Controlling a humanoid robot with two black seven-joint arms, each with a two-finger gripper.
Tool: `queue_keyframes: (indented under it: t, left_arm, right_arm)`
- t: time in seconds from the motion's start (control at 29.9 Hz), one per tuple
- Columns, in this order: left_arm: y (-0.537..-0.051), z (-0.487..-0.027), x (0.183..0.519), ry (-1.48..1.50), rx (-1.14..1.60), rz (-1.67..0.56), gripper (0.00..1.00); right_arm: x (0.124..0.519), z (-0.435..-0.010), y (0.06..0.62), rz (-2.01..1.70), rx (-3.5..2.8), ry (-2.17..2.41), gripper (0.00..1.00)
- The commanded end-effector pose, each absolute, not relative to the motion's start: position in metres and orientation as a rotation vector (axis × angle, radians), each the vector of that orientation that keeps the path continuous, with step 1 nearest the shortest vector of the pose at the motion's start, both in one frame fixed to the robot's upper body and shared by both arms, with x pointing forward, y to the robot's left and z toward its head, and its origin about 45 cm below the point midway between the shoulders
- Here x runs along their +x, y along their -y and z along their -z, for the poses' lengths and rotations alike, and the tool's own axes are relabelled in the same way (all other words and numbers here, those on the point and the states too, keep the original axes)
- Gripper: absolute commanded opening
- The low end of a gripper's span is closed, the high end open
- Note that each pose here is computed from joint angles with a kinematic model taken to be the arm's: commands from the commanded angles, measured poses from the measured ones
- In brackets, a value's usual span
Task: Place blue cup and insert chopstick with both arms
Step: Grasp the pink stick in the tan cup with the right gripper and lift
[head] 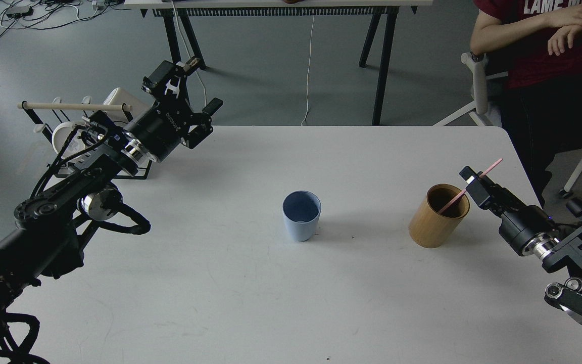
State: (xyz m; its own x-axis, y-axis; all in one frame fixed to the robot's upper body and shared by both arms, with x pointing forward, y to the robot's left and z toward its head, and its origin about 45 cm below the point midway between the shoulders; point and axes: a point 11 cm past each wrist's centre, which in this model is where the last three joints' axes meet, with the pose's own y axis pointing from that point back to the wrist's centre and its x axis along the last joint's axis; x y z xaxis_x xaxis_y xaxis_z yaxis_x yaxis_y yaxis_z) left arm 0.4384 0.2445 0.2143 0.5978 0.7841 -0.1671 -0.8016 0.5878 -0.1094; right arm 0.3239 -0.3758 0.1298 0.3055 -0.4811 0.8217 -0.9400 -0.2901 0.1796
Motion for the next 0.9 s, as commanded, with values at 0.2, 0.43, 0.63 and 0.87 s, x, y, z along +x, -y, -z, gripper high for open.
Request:
queue_keyframes:
  t: [0.2, 0.43, 0.63, 0.87]
  left_arm:
    - [-0.247, -0.211, 0.437, -0.11, -0.175, -0.932, 0.99]
    - [-0.247, -0.21, 0.437, -0.111, -0.174, -0.932, 0.99]
    - [-0.247, -0.21, 0.437, -0.112, -0.176, -0.933, 0.99]
    - [-0.248, -0.207, 0.435, -0.121, -0.174, -0.936, 0.99]
  right_arm:
    - [0.324, -0.125, 0.375, -0.862, 1.894, 1.253, 0.18]
    - [0.324, -0.125, 0.372, -0.88, 1.899, 1.233, 0.05]
    - [0.329, -0.133, 0.372, -0.913, 1.896, 1.222, 0.0]
    - [0.333, -0.173, 0.384, -0.987, 1.891, 1.235, 0.0]
